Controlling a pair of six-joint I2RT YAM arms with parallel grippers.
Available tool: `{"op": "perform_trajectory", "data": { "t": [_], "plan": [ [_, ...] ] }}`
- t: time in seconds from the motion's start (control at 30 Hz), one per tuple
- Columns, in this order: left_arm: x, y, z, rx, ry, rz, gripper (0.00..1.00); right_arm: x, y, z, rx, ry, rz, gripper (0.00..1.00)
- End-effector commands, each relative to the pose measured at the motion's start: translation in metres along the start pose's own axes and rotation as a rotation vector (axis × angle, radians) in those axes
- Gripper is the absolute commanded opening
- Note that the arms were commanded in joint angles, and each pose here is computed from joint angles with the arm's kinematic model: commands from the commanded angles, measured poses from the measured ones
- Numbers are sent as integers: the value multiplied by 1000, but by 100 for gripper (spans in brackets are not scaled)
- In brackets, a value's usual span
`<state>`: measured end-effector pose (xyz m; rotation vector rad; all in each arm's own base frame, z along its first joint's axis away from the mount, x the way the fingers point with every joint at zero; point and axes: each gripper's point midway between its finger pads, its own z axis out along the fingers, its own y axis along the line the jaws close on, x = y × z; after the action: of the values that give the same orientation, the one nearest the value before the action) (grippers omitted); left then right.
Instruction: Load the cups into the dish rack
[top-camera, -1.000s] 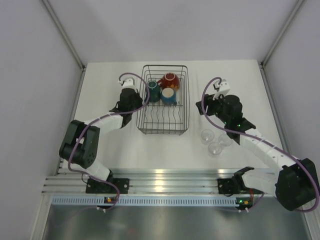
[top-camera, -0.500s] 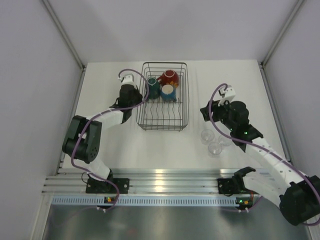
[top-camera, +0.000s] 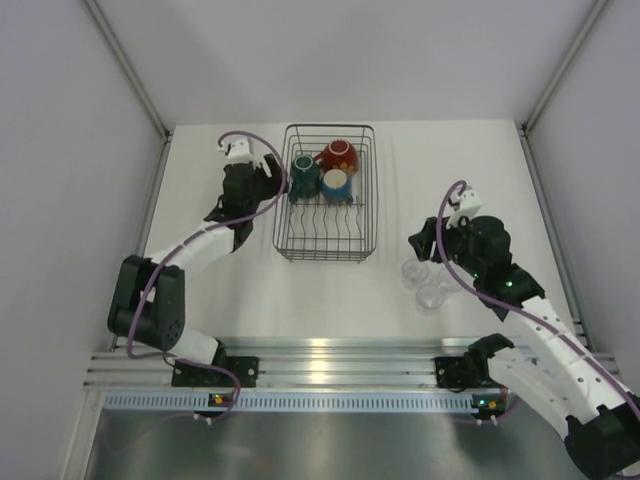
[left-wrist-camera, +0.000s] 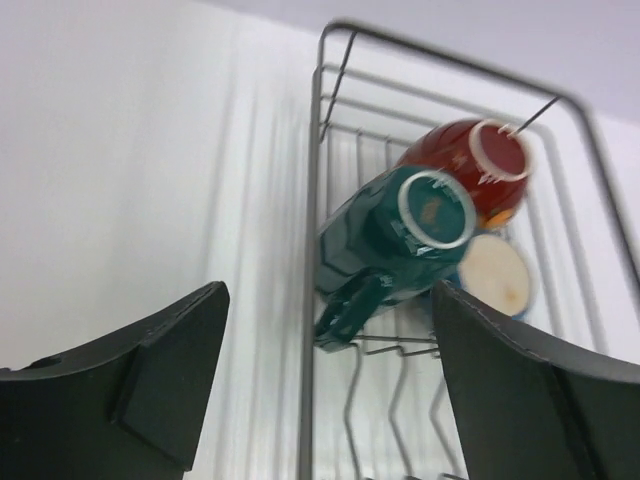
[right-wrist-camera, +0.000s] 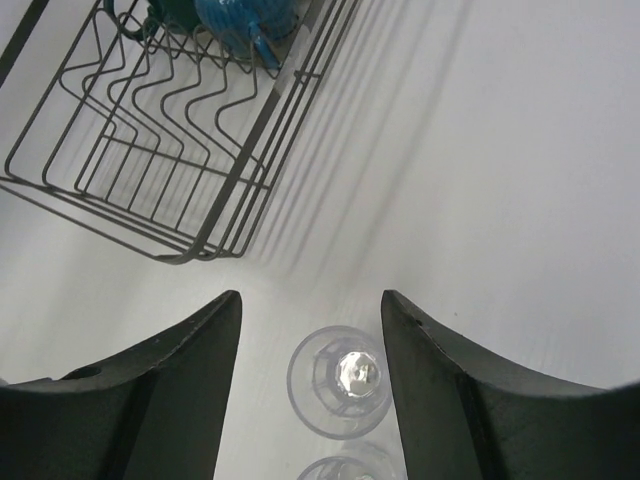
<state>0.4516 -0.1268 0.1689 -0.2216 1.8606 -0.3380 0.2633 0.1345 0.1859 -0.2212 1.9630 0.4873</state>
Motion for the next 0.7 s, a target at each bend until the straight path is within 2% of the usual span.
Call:
{"op": "perform_trajectory", "data": {
  "t": [0.0, 0.07, 0.1, 0.23, 0.43, 0.67],
  "plan": [
    [-74, -30, -43, 117, -197, -35, 90, 17, 1, -4, 1, 86, 75, 59],
    [-75, -35, -56, 150, -184, -35, 96, 29, 0, -4, 11, 120, 88, 59],
    [-86, -40, -70, 172, -205, -36, 96, 39, -3, -3, 24, 140, 99, 59],
    [-87, -50, -101, 244, -192, -10, 96, 53, -16, -8, 97, 160, 112, 59],
    [-64, -54, -133, 327, -113, 30, 96, 69, -29, -5, 172, 235, 113, 58],
    [-41, -42, -146, 305, -51, 12, 97, 78, -33, 4, 205, 299, 106, 57]
  ]
}}
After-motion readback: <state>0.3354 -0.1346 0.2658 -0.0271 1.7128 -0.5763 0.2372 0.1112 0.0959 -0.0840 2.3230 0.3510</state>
